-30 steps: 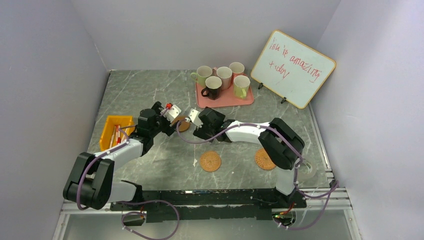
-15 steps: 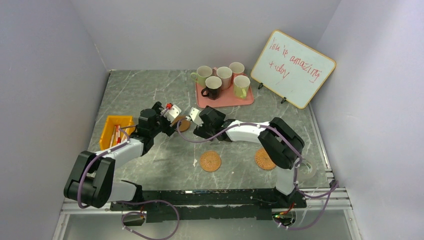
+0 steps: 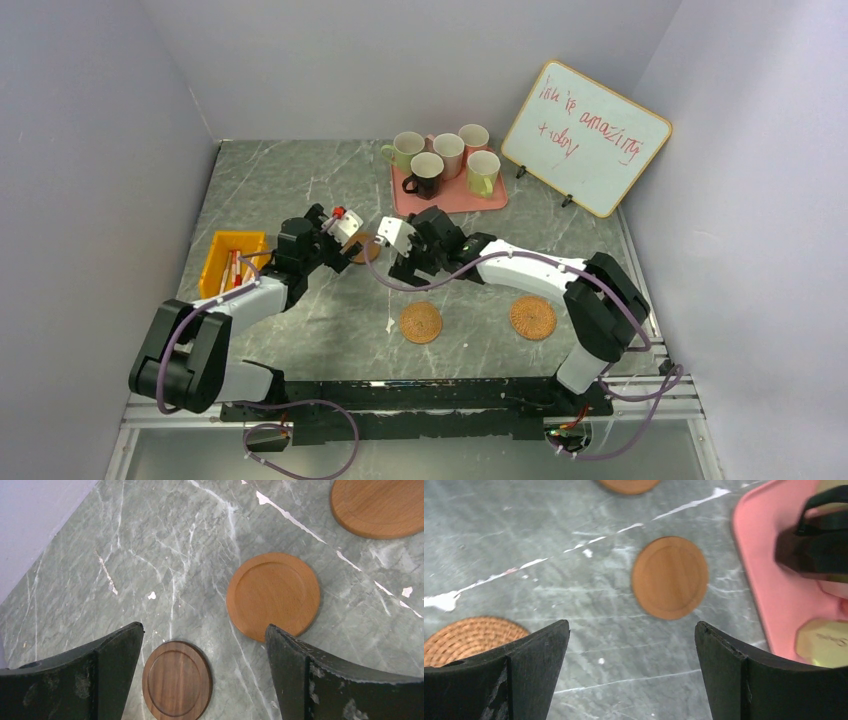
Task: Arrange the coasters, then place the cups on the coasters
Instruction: Move the coaster to the center of the board.
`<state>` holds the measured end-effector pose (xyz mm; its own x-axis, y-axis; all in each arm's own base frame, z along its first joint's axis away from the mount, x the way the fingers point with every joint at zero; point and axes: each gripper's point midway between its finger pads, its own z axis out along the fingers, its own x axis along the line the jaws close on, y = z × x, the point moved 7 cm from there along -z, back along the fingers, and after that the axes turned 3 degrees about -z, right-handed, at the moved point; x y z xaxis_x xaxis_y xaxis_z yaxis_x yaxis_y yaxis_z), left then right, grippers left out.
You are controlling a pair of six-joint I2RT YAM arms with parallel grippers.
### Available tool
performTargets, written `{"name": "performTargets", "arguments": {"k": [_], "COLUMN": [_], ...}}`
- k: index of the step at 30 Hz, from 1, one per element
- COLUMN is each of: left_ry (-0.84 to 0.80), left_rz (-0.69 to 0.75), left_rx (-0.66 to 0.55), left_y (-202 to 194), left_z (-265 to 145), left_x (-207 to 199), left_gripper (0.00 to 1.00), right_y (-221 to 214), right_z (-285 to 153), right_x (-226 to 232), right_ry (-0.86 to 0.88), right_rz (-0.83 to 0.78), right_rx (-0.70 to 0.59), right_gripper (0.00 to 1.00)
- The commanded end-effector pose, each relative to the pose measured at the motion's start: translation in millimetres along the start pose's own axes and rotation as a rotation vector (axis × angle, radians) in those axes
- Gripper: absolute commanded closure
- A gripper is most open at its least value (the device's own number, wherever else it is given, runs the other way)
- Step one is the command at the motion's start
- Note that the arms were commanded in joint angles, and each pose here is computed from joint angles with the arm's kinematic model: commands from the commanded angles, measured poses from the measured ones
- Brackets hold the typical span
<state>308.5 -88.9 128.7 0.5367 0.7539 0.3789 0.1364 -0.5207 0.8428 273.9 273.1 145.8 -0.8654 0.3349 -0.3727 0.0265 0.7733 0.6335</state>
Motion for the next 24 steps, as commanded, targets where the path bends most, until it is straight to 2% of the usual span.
{"name": "performTargets", "arguments": {"k": [1, 13, 18, 24], "left_ry": [-0.028, -0.145, -0.197, -0.140], "left_rz": [0.004, 0.043, 0.094, 0.127], "left_rx": [-0.028, 0.011, 0.066, 0.088], "left_y": [1.5, -6.4, -13.9, -15.1], "left_z": [3.7, 11.3, 16.5, 19.6], "left_x": [-1.7, -15.0, -30.1, -32.9], "left_gripper": [0.04, 0.04, 0.04, 0.04], "right_y": [-8.3, 1.7, 1.5, 1.3], "right_z": [-4.5, -24.4, -27.6, -30.9], "right_x": [22.8, 18.4, 12.8, 10.3], "right_ry": [0.181, 0.208, 0.193, 0.194], "right_rz": [-0.030, -0.015, 0.000, 0.008], "right_rx": [-0.004, -0.090, -0.102, -0.115], "right_gripper": [0.00, 0.00, 0.00, 0.00]}}
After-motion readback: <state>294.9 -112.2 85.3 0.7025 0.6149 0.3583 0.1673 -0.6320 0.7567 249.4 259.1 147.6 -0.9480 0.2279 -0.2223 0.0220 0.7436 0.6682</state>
